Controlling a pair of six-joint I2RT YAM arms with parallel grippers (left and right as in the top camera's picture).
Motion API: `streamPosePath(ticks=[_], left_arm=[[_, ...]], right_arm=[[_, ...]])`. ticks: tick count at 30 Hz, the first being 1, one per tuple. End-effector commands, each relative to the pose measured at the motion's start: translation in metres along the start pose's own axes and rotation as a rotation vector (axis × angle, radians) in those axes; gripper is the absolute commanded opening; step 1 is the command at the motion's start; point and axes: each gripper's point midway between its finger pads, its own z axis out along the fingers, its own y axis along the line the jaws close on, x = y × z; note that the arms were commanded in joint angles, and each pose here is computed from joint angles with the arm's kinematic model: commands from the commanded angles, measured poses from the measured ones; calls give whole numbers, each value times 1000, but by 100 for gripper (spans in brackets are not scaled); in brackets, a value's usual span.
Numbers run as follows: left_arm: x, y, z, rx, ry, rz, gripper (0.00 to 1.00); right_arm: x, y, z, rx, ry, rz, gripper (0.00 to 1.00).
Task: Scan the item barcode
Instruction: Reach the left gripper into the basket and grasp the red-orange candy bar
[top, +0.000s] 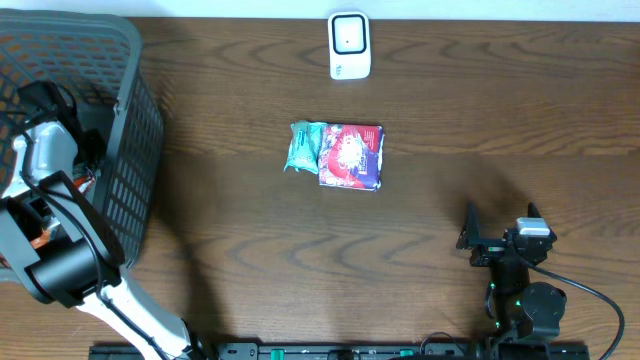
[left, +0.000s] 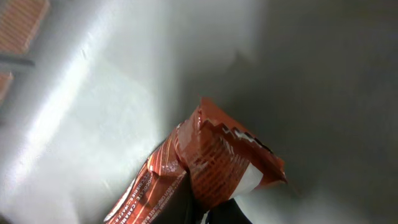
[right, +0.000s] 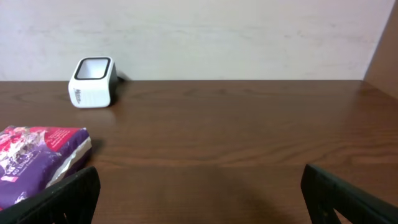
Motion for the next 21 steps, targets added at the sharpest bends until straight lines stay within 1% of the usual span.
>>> streamPosePath(ticks=[1, 4, 8, 11, 12, 16, 19, 21], left_arm=[[-7, -2, -34, 49, -58, -71, 7], [-37, 4, -95, 78, -224, -193, 7], [-59, -8, -176, 231, -423, -201, 7], [-61, -4, -229, 268, -538, -227, 7], [-60, -1, -254, 277, -596, -239, 7], [-55, 8, -319, 306, -757, -263, 7], [-46, 13, -354, 313, -839, -264, 7], [-41, 14, -366, 316, -866, -263, 7]], right_arm=[[1, 2, 0, -6, 3, -8, 99], [1, 2, 0, -6, 3, -8, 99], [1, 2, 0, -6, 4, -8, 99], [1, 2, 0, -6, 4, -8, 99], [1, 2, 0, -6, 3, -8, 99], [1, 2, 0, -6, 4, -8, 99], [1, 2, 0, -6, 4, -8, 99], [1, 2, 0, -6, 4, -8, 99]])
